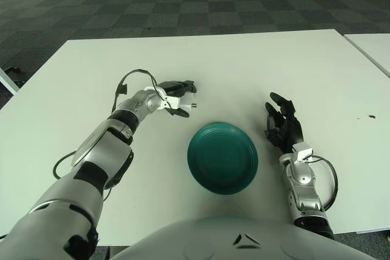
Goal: Put the charger into the plate.
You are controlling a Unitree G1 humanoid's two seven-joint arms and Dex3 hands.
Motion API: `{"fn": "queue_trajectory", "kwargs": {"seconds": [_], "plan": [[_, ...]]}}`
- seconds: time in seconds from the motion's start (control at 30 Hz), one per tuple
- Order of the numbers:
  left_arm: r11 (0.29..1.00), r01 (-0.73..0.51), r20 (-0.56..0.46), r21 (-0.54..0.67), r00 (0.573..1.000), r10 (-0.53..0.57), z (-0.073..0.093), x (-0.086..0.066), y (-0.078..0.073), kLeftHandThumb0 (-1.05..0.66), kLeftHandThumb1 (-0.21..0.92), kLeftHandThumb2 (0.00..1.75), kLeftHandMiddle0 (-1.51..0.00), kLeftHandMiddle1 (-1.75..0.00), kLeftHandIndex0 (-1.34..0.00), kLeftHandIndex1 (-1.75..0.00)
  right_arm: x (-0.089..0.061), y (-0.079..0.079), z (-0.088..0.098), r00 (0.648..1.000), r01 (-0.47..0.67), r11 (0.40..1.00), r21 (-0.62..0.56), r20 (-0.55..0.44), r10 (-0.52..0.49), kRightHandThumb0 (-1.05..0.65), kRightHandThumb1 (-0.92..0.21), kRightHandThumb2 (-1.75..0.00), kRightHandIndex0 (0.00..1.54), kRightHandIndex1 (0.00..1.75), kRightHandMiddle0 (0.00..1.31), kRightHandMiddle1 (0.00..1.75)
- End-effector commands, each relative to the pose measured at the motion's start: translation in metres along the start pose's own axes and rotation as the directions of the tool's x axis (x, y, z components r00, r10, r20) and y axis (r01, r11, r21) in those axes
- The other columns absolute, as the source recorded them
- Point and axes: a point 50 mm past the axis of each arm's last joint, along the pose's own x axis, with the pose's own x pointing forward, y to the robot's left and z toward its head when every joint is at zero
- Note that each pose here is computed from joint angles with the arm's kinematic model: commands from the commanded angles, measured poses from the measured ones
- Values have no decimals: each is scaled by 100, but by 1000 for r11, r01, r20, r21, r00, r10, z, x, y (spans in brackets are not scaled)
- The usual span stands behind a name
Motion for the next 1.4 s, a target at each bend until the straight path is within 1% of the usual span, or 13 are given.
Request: {"fn": "queue_trajectory", "kwargs": {"seconds": [0.0,0.13,0.2,0.23,0.3,0.33,0.37,0.43,0.47,0.6,0.7,0.9,1.37], "plan": [[991,136,-76,-6,988,-137,-11,-4,-28,-98,92,36,-23,-1,-18,-98,-9,-2,-12,997,10,1000,9,-77,-9,-77,-92,-72,38,1,0,62],[989,148,-118,-14,982,-149,-16,-5,-33,-98,92,38,-25,-2,-19,-98,-9,-3,-12,996,12,1000,9,-84,-11,-77,-92,-72,37,1,0,62],[990,139,-137,-19,981,-140,-18,-5,-34,-99,92,39,-35,-8,-22,-103,-9,-4,-13,996,14,1000,10,-87,-13,-77,-92,-72,37,1,0,63],[991,132,-144,-21,980,-134,-19,-5,-35,-99,92,39,-34,-20,-23,-109,-9,-4,-13,996,15,1000,10,-88,-14,-77,-92,-72,37,1,0,63],[993,115,-157,-25,981,-117,-19,-5,-35,-97,92,37,-20,-83,-24,-133,-9,-4,-13,996,17,1000,12,-90,-16,-77,-92,-72,37,1,0,64],[995,94,-170,-29,981,-97,-20,-5,-35,-96,92,36,-17,-95,-24,-138,-9,-4,-14,996,19,1000,13,-90,-17,-77,-92,-72,37,1,0,64],[996,78,-179,-32,980,-83,-21,-5,-35,-87,92,31,-20,-124,-27,-151,-9,-4,-14,996,20,1000,14,-91,-18,-77,-92,-72,37,1,0,64],[998,52,-194,-33,979,-57,-22,-5,-35,-80,92,26,-23,-149,-29,-163,-9,-4,-14,996,21,1000,15,-91,-20,-77,-92,-72,37,1,0,65],[999,16,-208,-30,978,-22,-23,-5,-34,-66,81,47,-29,-158,-37,-162,-9,-4,-14,996,23,1000,13,-90,-22,-77,-92,-72,37,1,0,65],[996,-93,-247,-9,965,88,-24,-5,-33,-48,56,94,-57,-171,-46,-170,-9,-5,-15,996,28,1000,7,-89,-27,-77,-92,-71,38,1,0,68],[988,-154,-267,-12,953,145,-25,-6,-34,-45,49,106,-66,-173,-48,-173,-9,-5,-15,996,31,1000,4,-90,-30,-77,-92,-70,39,1,0,69],[954,-274,-306,-117,924,228,-28,-8,-35,-44,46,113,-77,-175,-50,-174,-8,-6,-16,995,36,999,-5,-91,-36,-78,-92,-69,41,2,0,72],[933,-348,-350,-88,888,298,-33,-11,-29,-44,41,119,-93,-175,-53,-175,-7,-7,-19,994,40,999,-7,-100,-40,-79,-92,-68,41,2,0,73]]}}
